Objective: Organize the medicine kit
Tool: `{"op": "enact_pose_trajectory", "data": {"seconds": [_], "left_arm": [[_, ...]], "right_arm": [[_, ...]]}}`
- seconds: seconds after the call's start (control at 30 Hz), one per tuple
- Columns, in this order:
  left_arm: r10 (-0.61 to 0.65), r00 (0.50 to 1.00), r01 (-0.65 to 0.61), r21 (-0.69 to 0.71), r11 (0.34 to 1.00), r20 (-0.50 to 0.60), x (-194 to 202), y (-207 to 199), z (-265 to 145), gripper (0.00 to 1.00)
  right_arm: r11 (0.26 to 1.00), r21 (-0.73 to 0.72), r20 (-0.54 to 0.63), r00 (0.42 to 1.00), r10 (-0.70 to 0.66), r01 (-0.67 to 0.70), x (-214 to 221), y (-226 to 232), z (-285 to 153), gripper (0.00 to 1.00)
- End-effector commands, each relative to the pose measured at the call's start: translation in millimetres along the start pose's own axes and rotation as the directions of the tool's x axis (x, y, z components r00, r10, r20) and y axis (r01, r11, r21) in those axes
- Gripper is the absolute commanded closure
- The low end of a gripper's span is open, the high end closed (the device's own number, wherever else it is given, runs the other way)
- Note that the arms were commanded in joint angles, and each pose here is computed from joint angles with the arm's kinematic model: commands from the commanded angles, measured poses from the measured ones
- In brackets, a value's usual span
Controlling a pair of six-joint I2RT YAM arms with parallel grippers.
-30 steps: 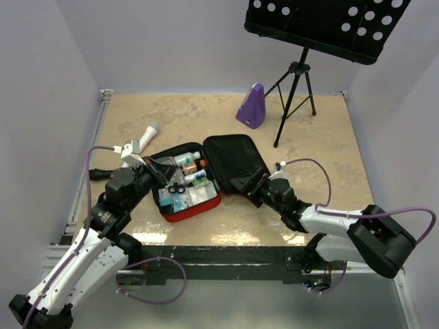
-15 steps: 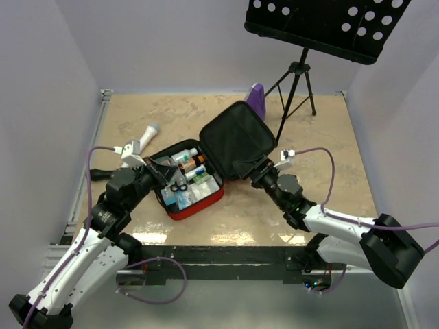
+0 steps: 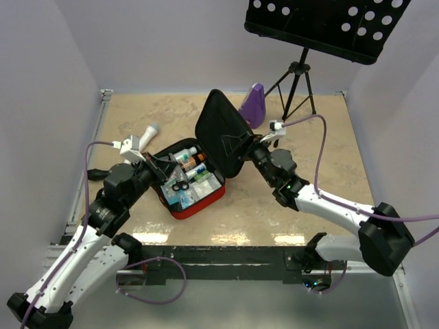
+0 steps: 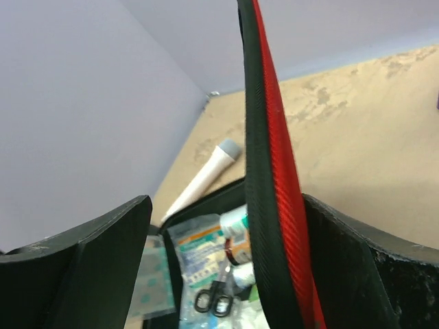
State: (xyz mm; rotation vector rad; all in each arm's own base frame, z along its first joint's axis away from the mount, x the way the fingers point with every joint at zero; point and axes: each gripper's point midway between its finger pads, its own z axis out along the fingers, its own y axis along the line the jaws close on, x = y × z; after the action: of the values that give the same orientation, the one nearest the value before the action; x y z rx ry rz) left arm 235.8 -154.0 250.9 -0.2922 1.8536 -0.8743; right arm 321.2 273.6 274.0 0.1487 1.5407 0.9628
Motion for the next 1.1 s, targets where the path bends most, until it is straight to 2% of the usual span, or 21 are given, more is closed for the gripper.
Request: {"op": "enact_pose_trajectory", "data": {"seconds": [0.0, 0.33, 0.57, 1.07], "left_arm": [[0.0, 0.997, -0.009, 0.106, 0.994, 0.079, -37, -42, 1, 1.0], [-0.017, 0.992, -0.015, 0.258, 0.966, 0.121, -83, -108, 41, 1.0], [-0.074, 0.994, 0.038, 0.355, 0.934, 0.087, -93, -141, 69, 1.0], [-0.202, 0.979, 0.161, 0.521, 0.838, 0.023, -111, -196, 91, 1.0]], "right_arm": [[0.993, 0.004, -0.089, 0.989, -0.116, 0.116, 17, -4, 13, 0.08], [0.985, -0.119, -0.146, 0.979, -0.145, 0.128, 32, 9, -1, 0.03], [0.972, -0.173, -0.162, 0.969, -0.188, 0.16, 36, 13, -11, 0.04], [0.94, -0.262, -0.211, 0.938, -0.275, 0.217, 48, 18, -19, 0.03]]}}
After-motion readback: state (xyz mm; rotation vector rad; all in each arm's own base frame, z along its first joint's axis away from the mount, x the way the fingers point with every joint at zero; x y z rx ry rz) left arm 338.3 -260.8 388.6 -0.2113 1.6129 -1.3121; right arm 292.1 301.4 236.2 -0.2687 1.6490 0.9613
